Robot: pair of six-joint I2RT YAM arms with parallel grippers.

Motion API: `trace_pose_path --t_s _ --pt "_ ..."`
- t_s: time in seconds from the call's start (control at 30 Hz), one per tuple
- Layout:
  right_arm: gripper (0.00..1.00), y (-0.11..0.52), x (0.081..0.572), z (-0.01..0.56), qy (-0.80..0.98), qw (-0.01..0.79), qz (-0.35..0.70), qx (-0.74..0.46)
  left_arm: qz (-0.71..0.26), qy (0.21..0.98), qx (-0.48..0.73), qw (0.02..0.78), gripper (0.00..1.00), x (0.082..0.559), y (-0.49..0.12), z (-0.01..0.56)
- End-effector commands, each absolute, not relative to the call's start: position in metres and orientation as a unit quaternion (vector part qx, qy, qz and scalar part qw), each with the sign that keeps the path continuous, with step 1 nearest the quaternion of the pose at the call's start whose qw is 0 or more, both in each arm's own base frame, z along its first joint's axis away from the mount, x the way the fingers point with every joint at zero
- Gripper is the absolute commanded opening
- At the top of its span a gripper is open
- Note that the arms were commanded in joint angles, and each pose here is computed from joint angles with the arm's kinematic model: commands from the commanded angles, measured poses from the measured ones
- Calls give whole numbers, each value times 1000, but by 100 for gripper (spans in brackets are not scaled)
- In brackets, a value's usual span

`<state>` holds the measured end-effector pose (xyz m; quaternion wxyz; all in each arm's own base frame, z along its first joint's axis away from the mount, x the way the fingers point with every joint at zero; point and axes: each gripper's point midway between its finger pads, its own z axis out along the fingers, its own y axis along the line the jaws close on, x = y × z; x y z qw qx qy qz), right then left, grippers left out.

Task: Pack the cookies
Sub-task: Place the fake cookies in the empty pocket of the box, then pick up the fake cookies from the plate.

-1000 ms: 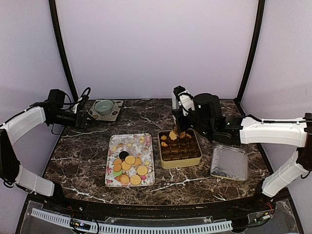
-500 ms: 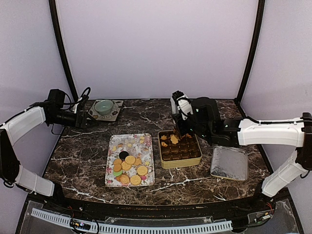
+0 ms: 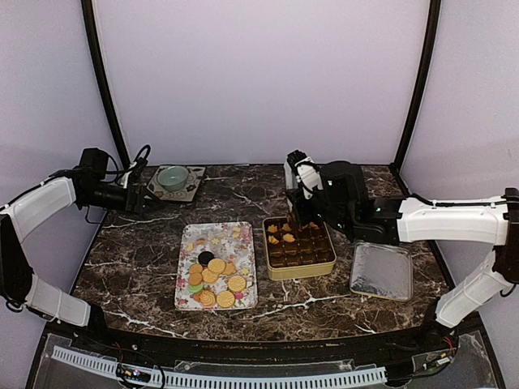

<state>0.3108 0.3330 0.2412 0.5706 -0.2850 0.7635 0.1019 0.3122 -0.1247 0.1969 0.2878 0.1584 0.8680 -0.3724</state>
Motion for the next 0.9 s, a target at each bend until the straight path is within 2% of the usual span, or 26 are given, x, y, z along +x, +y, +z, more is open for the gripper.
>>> trace_pose_path --t_s 0.0,0.23,0.47,0.87 --pt "26 333 312 288 733 616 142 -251 -378 860 164 300 79 314 -125 211" --pt "25 354 294 308 714 623 197 -251 -377 861 164 300 79 314 -125 211" --pt "24 414 246 322 681 615 286 -276 -370 864 161 301 80 316 -123 209" --pt "24 499 208 295 664 574 369 -306 -366 865 163 302 83 314 -122 211"
